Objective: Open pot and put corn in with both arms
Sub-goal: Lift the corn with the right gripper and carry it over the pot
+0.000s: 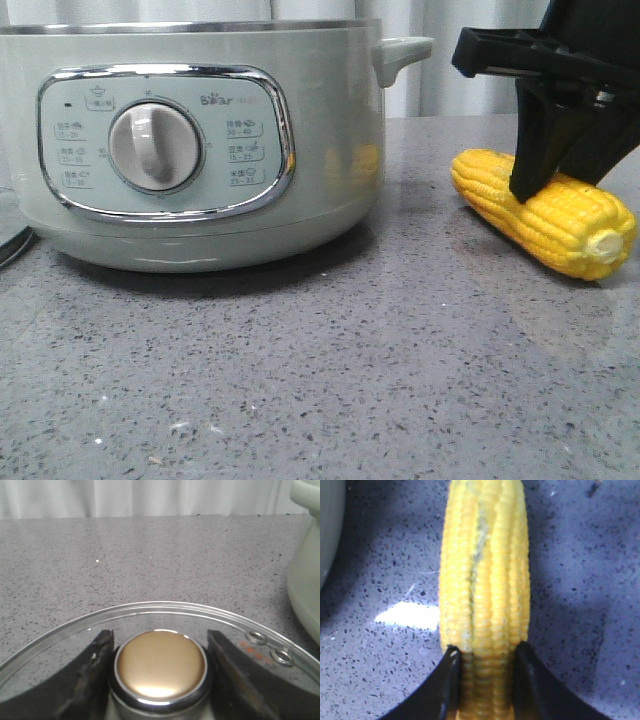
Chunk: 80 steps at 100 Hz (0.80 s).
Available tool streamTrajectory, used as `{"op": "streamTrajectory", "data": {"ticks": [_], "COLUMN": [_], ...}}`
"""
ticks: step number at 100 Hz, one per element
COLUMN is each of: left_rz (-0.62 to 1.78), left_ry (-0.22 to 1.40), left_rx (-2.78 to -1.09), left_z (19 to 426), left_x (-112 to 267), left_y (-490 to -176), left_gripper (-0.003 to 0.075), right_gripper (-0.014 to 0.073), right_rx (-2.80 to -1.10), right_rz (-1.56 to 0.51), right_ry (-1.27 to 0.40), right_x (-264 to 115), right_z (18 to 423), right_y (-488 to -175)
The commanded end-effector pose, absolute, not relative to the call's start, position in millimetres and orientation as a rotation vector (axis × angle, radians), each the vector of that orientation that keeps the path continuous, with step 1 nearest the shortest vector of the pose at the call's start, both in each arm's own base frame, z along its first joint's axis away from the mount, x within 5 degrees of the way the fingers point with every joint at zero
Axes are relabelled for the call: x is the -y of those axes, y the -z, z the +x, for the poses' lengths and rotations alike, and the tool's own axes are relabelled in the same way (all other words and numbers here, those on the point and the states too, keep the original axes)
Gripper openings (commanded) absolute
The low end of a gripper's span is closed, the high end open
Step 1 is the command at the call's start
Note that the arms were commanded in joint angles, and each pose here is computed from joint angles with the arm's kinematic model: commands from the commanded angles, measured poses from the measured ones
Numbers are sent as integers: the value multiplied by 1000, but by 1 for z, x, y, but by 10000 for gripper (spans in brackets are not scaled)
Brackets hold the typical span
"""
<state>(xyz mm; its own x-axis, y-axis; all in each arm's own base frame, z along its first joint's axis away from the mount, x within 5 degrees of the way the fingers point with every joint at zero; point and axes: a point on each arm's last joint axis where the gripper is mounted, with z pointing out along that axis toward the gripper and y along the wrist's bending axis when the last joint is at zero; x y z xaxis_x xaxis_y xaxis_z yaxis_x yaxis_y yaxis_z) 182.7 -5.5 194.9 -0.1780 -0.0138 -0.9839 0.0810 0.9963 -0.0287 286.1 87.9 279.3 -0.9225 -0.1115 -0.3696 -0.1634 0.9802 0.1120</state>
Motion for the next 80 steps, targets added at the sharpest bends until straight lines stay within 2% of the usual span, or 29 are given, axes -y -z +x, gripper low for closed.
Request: {"op": "streamTrajectory", "data": {"ticks": [1, 13, 19, 43, 57, 67, 80], "left_rz": [16, 16, 16, 6, 16, 25, 34], "left_ry": [124, 127, 127, 147, 143, 139, 136], "left_rx": [-1600, -1615, -1615, -1576, -1510, -1481, -1420], "left_z": [191, 193, 193, 191, 183, 179, 171], "left_x": [6, 6, 6, 6, 7, 7, 7], "left_y": [-213, -210, -210, -216, -229, -236, -247], "left_gripper": [153, 330, 369, 379, 379, 379, 379], "right_gripper": [36, 36, 36, 36, 36, 36, 36], "right_rx": [-2702, -2707, -2712, -2721, -2722, -2691, -2618], "right_rz": [-211, -211, -212, -213, -268, -267, -277], "right_ry": [-204, -203, -202, -200, -141, -144, -137], "right_x": [-87, -87, -87, -87, -83, -81, -78], "right_z": [285, 285, 284, 284, 280, 274, 266], "right_y": [-295, -295, -295, -295, -298, -308, -338]}}
